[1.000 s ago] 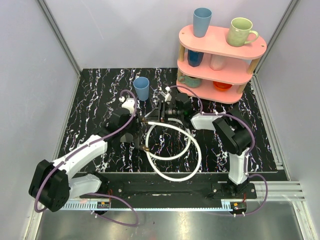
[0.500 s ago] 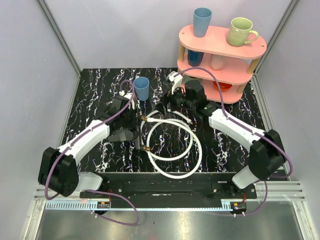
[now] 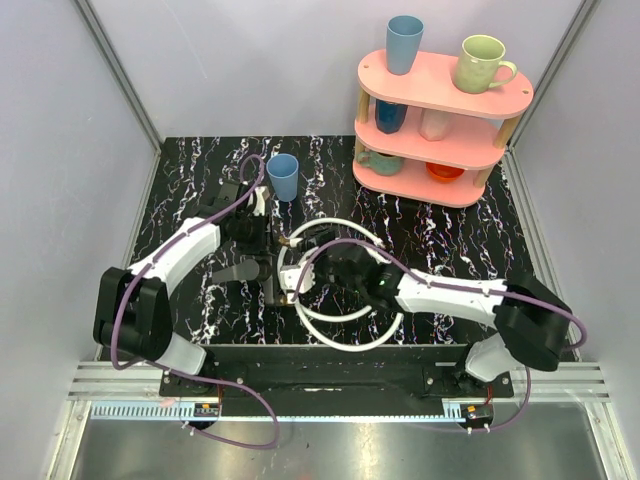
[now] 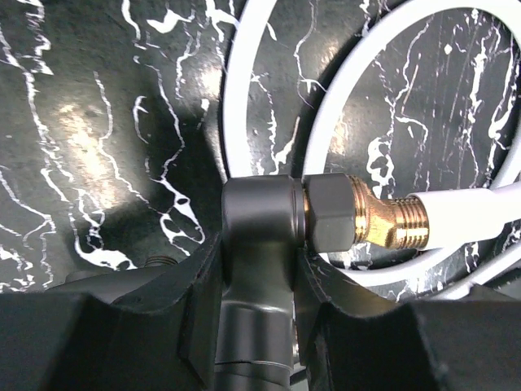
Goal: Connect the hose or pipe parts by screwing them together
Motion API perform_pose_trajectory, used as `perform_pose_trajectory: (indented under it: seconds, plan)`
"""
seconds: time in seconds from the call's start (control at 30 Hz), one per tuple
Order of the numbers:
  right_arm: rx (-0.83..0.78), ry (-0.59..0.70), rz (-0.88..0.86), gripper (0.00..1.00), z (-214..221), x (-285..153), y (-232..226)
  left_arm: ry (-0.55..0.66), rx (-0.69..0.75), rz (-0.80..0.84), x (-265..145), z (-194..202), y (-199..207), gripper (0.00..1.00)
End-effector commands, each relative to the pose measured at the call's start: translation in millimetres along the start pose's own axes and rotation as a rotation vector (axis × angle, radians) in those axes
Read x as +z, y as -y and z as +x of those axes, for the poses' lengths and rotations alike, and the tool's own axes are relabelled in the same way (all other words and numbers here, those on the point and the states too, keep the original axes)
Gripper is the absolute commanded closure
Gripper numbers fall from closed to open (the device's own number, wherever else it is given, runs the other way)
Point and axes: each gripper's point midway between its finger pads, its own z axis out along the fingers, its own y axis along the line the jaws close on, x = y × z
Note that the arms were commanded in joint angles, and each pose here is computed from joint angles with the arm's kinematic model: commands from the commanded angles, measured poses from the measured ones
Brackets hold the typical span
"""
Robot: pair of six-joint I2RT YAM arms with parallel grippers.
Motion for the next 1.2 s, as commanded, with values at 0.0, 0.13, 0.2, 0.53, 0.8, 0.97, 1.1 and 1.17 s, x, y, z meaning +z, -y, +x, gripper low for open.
perform_pose_trajectory:
  seconds: [0.0,0.13,0.2,0.53,0.8,0.97,1.1,1.17]
  plan:
    - [-0.237,-0.069,0.107,0.12,-5,16,17,0.052,0.027,0.176,-16,-25,38,1.0]
    - [-0.281,-0.139,0.14,0.16,5,32,16,0.038,0.028,0.193,-15,-22,40,1.0]
    - [-0.3,-0.146,0.146,0.19,5,40,15,0.029,0.027,0.201,-14,-20,41,1.0]
    - [-0.313,-0.148,0.14,0.69,2,62,7,0.025,0.018,0.249,-17,-20,50,1.0]
    - [-0.056,-0.065,0.002,1.0,-16,74,-5,0.121,0.07,0.268,-31,-32,66,1.0]
    - [0.164,0.017,-0.155,1.0,-39,78,-6,0.218,0.101,0.301,-43,-39,77,1.0]
    - [0.422,0.036,-0.296,1.0,-44,79,-8,0.356,0.124,0.323,-59,-54,82,1.0]
    - [0.518,0.022,-0.341,1.0,-41,82,-6,0.378,0.134,0.343,-64,-55,86,1.0]
